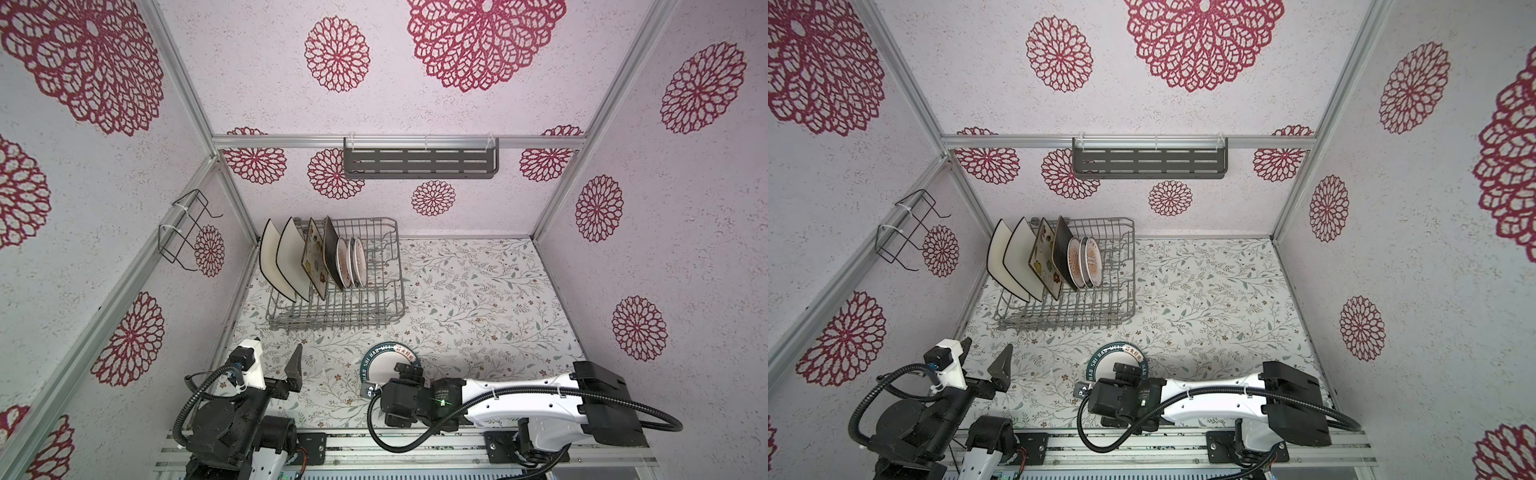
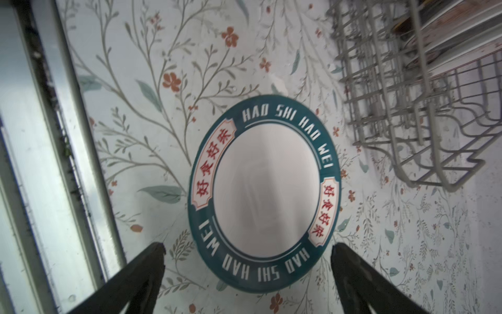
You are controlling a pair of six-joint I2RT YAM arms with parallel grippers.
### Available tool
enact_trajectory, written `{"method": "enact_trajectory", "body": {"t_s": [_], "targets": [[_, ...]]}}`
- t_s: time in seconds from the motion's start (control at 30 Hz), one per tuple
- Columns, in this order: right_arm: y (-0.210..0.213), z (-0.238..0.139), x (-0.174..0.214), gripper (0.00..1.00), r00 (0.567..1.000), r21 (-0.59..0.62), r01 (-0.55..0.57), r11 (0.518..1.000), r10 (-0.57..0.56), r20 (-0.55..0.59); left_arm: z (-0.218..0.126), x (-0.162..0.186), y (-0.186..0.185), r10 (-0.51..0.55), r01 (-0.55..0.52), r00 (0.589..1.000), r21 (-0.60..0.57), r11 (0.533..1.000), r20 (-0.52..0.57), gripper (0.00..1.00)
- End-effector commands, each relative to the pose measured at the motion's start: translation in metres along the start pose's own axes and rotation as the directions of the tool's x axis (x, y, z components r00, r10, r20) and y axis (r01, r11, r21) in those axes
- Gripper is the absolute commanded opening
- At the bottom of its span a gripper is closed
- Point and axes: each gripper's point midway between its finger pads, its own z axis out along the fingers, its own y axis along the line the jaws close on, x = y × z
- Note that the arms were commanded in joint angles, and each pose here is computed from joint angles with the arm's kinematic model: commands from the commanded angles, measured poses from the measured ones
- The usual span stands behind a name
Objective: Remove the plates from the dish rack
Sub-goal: 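Move the right gripper back to the rack toward the next round plate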
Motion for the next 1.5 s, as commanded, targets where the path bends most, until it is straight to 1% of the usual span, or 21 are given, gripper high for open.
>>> {"method": "enact_trajectory", "body": {"t_s": [0.0,0.1,0.17,0.23,0.3,0.33,0.4,0.43,0.53,0.6,0.67,0.8,0.93,1.03,1.23,1.47], "targets": [[-0.055,-0.030,-0.053,0.99,0.963,0.038,-0.203,0.978,0.192,0.188,0.000,-0.002,-0.002,0.013,-0.013,1.000,0.009,1.000,0.018,0.97],[-0.109,-0.040,-0.079,0.99,0.901,0.032,-0.351,0.936,0.328,0.285,0.000,-0.002,-0.001,0.012,-0.012,1.000,0.007,1.000,0.019,0.97],[-0.149,-0.039,-0.087,0.99,0.849,0.048,-0.454,0.890,0.416,0.326,0.000,-0.002,0.000,0.010,-0.010,1.000,0.001,1.000,0.021,0.97],[-0.180,-0.034,-0.098,0.99,0.789,0.023,-0.536,0.844,0.492,0.368,0.000,-0.003,0.001,0.009,-0.009,1.000,-0.007,1.000,0.021,0.97],[-0.206,-0.028,-0.108,0.99,0.723,-0.023,-0.599,0.800,0.553,0.414,0.001,-0.002,0.005,0.003,-0.003,1.000,-0.030,1.000,0.022,0.97],[-0.216,-0.025,-0.115,0.97,0.690,-0.059,-0.618,0.784,0.577,0.436,0.002,-0.002,0.008,0.000,0.001,1.000,-0.047,0.999,0.024,0.97],[-0.232,-0.017,-0.125,0.94,0.646,-0.085,-0.643,0.761,0.598,0.475,0.003,-0.003,0.013,-0.006,0.008,1.000,-0.076,0.997,0.029,0.97],[-0.240,-0.012,-0.128,0.93,0.632,-0.083,-0.653,0.752,0.602,0.488,0.003,-0.002,0.014,-0.008,0.010,1.000,-0.082,0.997,0.028,0.97],[-0.258,0.006,-0.138,0.91,0.604,-0.083,-0.675,0.733,0.613,0.509,0.004,-0.001,0.021,-0.014,0.018,0.999,-0.117,0.993,0.033,0.97],[-0.267,0.020,-0.143,0.89,0.599,-0.075,-0.688,0.722,0.622,0.504,0.006,0.000,0.023,-0.016,0.019,0.999,-0.130,0.991,0.028,0.97],[-0.277,0.035,-0.145,0.88,0.596,-0.044,-0.713,0.700,0.637,0.489,0.008,0.002,0.022,-0.013,0.016,1.000,-0.126,0.992,0.023,0.97],[-0.291,0.053,-0.153,0.87,0.569,-0.034,-0.736,0.676,0.646,0.510,0.010,0.004,0.027,-0.018,0.020,1.000,-0.155,0.988,0.014,0.97],[-0.302,0.070,-0.153,0.83,0.508,-0.077,-0.772,0.631,0.685,0.523,0.014,0.007,0.025,-0.005,0.004,1.000,-0.139,0.990,-0.003,0.97],[-0.306,0.082,-0.150,0.79,0.483,-0.096,-0.784,0.613,0.700,0.525,0.016,0.009,0.026,-0.005,0.003,1.000,-0.147,0.989,-0.014,0.97],[-0.308,0.108,-0.142,0.77,0.494,-0.087,-0.791,0.605,0.717,0.492,0.020,0.013,0.024,0.000,-0.004,1.000,-0.134,0.991,-0.031,0.97],[-0.313,0.127,-0.134,0.74,0.503,-0.075,-0.796,0.601,0.724,0.472,0.023,0.014,0.022,0.003,-0.008,0.999,-0.121,0.993,-0.044,0.97]]}}
